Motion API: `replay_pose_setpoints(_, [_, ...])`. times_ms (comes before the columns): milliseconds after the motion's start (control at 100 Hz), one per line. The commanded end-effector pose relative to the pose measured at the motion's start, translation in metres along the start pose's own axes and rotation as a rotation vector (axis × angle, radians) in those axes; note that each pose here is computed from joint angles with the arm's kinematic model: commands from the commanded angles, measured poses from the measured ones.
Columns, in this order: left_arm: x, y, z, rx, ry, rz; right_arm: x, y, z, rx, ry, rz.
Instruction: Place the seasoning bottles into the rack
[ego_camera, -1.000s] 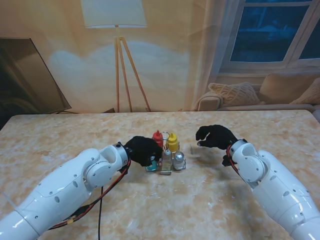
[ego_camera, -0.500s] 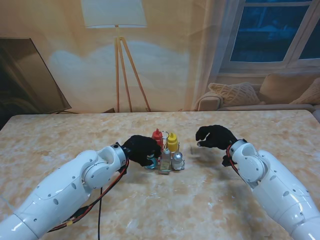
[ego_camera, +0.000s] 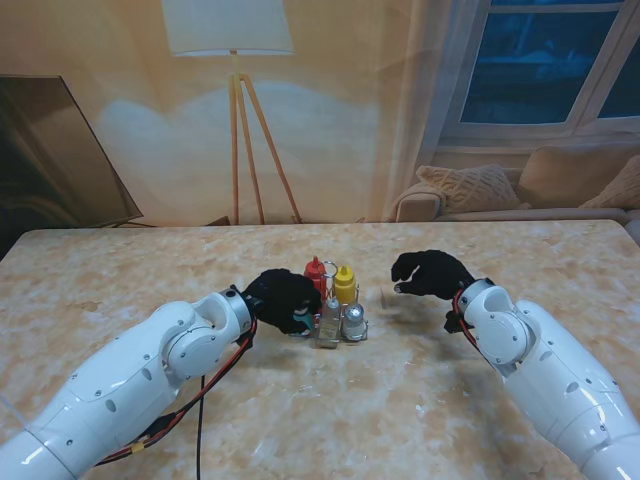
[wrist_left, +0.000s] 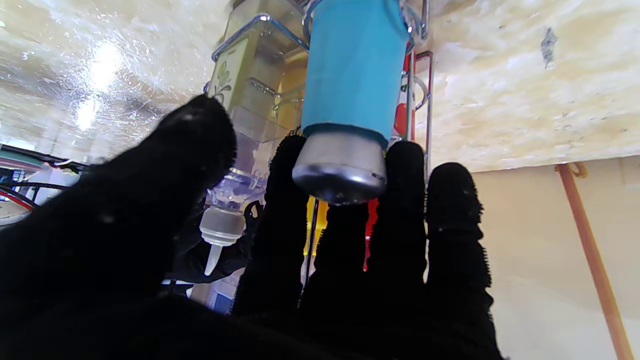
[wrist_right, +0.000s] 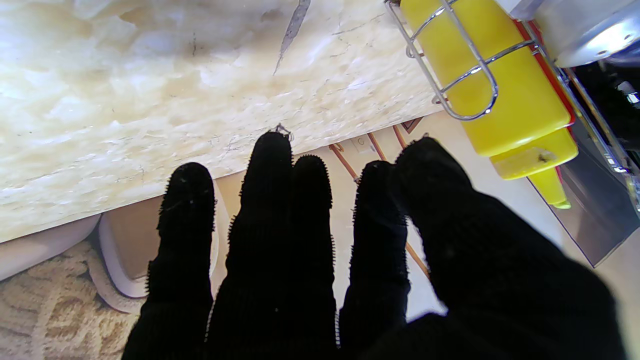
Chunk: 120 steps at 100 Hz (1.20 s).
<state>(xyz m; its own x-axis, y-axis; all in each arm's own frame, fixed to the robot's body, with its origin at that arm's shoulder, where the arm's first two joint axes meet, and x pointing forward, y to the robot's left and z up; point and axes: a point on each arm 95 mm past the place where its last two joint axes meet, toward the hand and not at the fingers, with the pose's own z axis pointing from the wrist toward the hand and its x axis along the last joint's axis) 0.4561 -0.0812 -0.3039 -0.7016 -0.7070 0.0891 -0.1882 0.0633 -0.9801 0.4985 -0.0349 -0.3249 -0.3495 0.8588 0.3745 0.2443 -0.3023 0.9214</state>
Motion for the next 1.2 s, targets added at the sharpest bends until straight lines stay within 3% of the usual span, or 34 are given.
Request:
replay_pose_setpoints(0, [0.001, 0.000, 0.001, -0.001, 0.009, 0.007, 0.003, -0.006, -0.001, 0.021, 0.003, 0.010])
replay_pose_setpoints(230, [0.001, 0.000, 0.000, -0.019, 0.009, 0.011, 0.003, -0.006, -0.001, 0.022, 0.002, 0.011])
replay_pose_setpoints(490, [0.002, -0.006, -0.004, 0.009, 0.004, 0.022, 0.003, -0.006, -0.001, 0.021, 0.002, 0.012])
replay_pose_setpoints(930, [-0.005, -0.025, -0.020, 0.094, -0.038, 0.039, 0.003, -0.006, -0.001, 0.016, 0.002, 0.014])
replay_pose_setpoints(1190, [-0.017, -0.032, -0.039, 0.164, -0.113, 0.036, 0.003, -0.006, -0.002, 0.009, 0.002, 0.020])
